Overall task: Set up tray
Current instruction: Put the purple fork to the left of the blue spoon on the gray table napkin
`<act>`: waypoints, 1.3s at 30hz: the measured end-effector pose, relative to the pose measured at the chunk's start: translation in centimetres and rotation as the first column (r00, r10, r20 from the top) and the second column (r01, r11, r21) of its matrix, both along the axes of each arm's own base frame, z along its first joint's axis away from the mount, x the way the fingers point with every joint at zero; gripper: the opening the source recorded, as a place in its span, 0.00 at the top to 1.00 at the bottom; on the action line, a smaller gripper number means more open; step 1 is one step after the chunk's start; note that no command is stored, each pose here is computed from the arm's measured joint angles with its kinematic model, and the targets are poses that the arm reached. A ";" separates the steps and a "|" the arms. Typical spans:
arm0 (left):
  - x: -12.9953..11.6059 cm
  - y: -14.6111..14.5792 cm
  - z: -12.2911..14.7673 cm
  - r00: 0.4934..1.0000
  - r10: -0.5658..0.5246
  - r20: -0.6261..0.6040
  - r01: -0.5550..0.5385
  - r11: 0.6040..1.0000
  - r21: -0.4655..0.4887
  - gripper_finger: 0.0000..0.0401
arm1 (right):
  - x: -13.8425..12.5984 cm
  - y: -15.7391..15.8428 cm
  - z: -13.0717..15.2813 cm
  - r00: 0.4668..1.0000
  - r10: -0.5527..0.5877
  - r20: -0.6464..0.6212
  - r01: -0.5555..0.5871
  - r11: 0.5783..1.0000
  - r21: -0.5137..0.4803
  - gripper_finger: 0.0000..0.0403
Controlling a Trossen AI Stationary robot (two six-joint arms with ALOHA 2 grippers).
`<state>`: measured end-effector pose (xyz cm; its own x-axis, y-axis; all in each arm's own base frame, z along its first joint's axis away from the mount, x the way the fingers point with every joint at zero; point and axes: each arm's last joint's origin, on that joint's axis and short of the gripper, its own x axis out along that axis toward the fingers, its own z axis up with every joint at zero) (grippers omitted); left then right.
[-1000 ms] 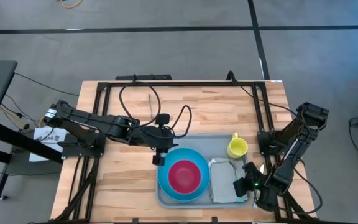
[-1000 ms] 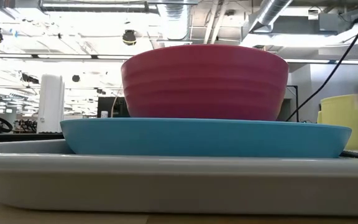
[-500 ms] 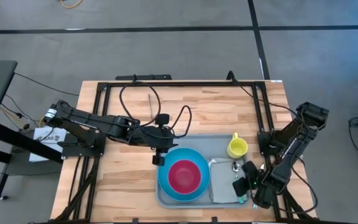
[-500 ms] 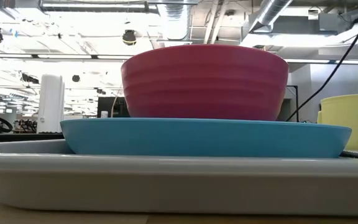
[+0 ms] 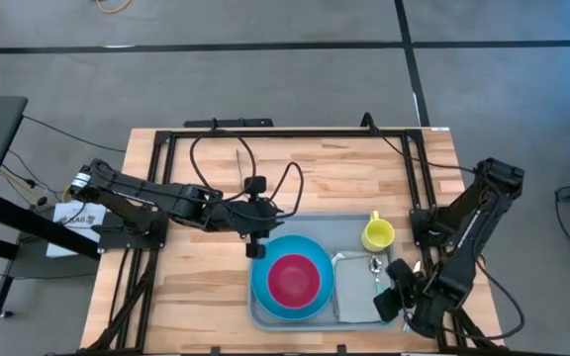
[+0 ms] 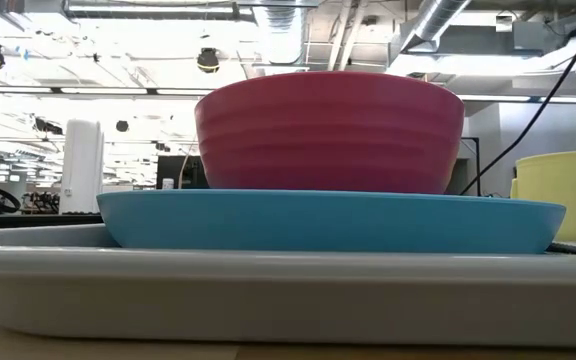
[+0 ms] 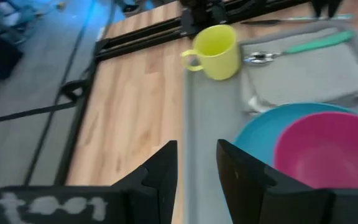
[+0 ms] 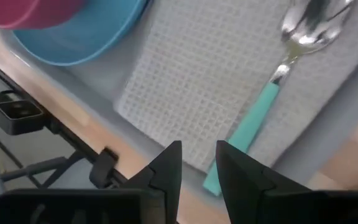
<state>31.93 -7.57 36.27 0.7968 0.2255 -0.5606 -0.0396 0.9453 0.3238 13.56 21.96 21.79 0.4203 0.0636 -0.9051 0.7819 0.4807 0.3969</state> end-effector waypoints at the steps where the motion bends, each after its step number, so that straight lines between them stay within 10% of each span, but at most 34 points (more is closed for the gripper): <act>1: -0.1 0.1 -0.1 1.000 0.018 -0.005 -0.018 1.000 0.010 0.74 | -0.1 -0.1 0.4 1.000 0.004 -0.012 -0.004 1.000 -0.014 0.77; 11: -2.1 1.4 -1.5 0.952 0.251 -0.174 -0.226 0.962 0.152 0.74 | -2.1 1.1 -0.3 0.933 -0.035 -0.359 0.065 0.995 0.071 0.77; 31: -2.5 2.4 -1.7 0.918 0.356 -0.174 -0.331 0.930 0.159 0.74 | -2.2 2.0 -7.4 0.695 -0.152 -0.703 -0.010 0.975 -0.220 0.77; 39: -2.2 2.2 -1.6 0.930 0.330 -0.159 -0.316 0.943 0.106 0.74 | -1.6 1.7 -5.1 0.825 -0.159 -0.542 0.080 0.983 -0.166 0.77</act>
<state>29.77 -5.38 34.72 0.5664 0.5029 -0.6529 -0.2760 0.8623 0.4247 11.95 23.62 16.68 -0.1545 -0.0890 -0.9840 0.9058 0.3850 -0.1770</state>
